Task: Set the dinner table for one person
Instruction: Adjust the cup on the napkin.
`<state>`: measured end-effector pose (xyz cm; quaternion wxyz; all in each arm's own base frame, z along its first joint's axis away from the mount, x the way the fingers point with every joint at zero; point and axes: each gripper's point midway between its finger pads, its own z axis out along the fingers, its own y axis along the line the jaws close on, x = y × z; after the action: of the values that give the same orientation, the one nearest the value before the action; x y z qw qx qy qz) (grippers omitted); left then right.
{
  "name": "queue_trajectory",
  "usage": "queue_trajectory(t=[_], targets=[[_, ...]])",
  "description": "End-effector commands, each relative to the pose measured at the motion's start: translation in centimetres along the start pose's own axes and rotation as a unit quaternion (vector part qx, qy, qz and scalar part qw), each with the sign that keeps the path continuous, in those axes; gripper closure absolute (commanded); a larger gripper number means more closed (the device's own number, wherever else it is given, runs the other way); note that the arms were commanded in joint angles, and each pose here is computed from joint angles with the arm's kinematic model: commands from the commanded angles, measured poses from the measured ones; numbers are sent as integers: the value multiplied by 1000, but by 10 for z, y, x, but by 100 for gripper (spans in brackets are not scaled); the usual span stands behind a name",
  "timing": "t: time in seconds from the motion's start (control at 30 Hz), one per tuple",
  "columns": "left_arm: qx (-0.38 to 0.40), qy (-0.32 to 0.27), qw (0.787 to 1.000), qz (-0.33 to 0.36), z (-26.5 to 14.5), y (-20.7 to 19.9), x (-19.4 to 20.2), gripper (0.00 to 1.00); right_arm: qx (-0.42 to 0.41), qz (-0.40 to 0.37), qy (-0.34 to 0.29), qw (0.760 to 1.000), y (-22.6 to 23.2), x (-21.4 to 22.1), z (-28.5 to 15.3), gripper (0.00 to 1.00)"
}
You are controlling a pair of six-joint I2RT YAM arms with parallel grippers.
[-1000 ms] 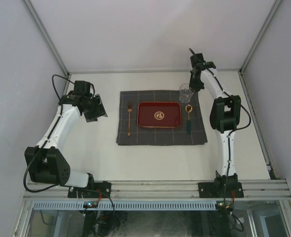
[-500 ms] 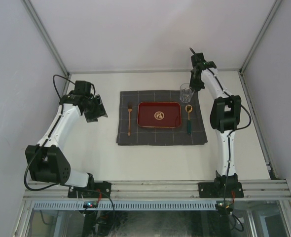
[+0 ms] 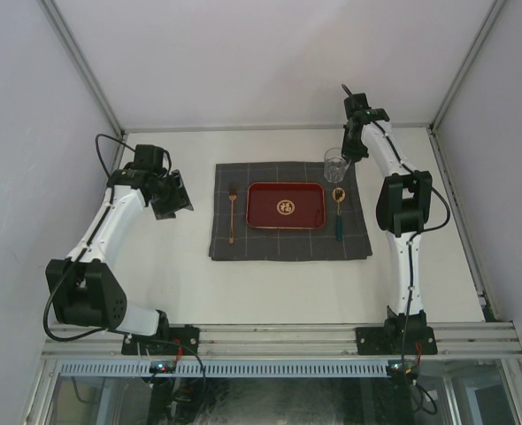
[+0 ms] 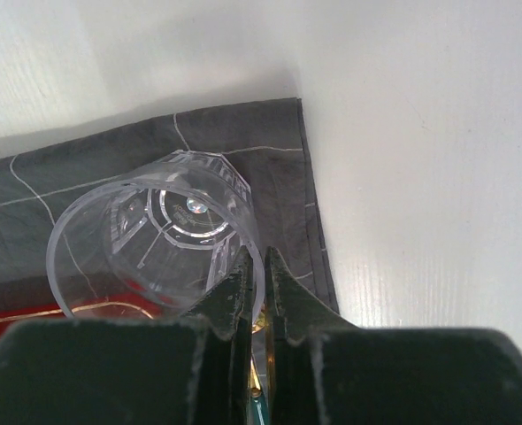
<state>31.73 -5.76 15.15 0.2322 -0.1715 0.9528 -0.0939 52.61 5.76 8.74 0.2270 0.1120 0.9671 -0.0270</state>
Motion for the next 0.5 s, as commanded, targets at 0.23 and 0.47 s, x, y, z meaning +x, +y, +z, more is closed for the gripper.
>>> queue_trajectory(t=[0.23, 0.47], targets=[[23, -29, 999, -1, -8, -14, -18, 42, 2, 0, -14, 1000, -5, -8, -5, 83], [30, -29, 999, 0, -9, -16, -16, 42, -1, 0, -26, 1000, -5, -12, -17, 75]])
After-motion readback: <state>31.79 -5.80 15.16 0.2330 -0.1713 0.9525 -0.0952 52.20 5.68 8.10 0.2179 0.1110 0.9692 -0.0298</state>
